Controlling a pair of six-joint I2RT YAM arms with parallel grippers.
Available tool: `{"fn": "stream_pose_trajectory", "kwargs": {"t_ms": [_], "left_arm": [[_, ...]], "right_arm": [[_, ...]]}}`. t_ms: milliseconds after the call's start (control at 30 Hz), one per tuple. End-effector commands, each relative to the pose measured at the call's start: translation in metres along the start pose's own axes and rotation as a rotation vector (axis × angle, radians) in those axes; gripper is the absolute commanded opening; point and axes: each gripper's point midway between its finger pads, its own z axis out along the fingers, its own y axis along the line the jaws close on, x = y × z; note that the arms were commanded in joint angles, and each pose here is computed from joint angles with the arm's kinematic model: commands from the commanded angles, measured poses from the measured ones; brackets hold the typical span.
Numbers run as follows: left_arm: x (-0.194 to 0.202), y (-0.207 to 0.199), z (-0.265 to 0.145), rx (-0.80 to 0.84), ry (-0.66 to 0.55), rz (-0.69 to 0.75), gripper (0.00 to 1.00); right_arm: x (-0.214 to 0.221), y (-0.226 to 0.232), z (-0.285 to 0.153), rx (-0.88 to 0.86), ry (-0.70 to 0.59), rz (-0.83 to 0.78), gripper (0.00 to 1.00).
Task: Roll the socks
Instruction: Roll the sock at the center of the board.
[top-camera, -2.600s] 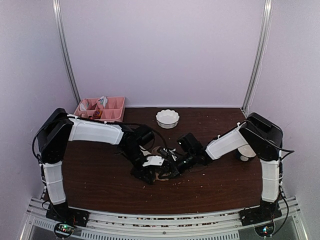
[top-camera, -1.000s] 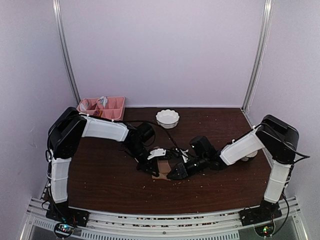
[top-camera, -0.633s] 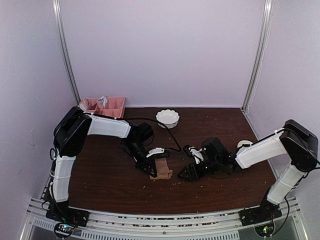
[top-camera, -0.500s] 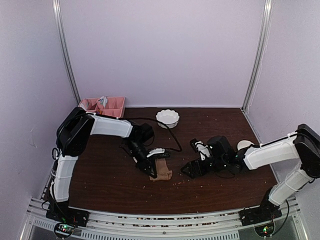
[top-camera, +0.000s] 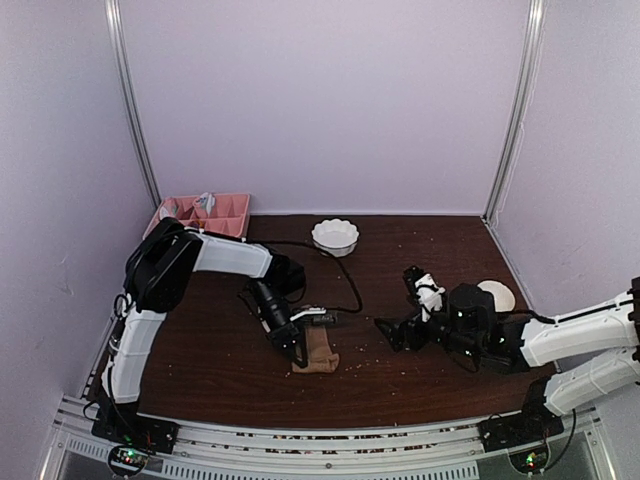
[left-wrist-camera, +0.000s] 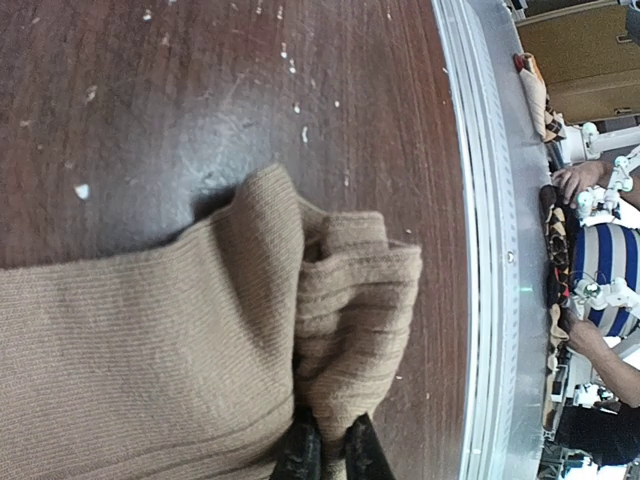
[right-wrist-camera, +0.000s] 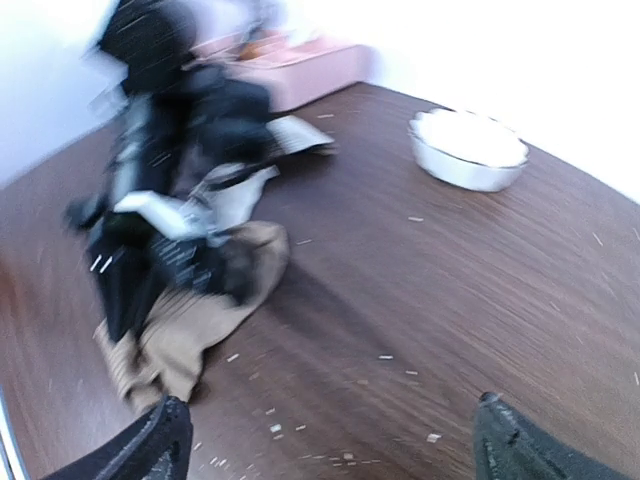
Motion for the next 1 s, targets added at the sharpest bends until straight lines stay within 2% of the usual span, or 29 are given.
{"fn": "stream_pose_trajectory", "kwargs": {"t_ms": [0, 133, 300, 567, 967], "left_arm": [[0.027, 0.012, 0.012, 0.005, 0.097, -0.048, 0.00], [0.029, 0.021, 0.012, -0.018, 0.106, -0.079, 0.00], [0.032, 0.033, 0.011, -0.025, 0.109, -0.141, 0.00], [0.034, 0.038, 0.011, -0.034, 0.123, -0.158, 0.03], [0.033, 0.039, 0.009, -0.041, 0.126, -0.142, 0.04]], "right_arm": [[0.022, 0.039, 0.002, -0.143, 0.021, -0.335, 0.93], [0.051, 0.077, 0.003, -0.288, 0.087, -0.480, 0.76], [0.069, 0.114, 0.016, -0.388, 0.146, -0.649, 0.61], [0.070, 0.156, 0.051, -0.527, 0.191, -0.732, 0.51], [0.098, 0.160, 0.078, -0.560, 0.271, -0.703, 0.34]]}}
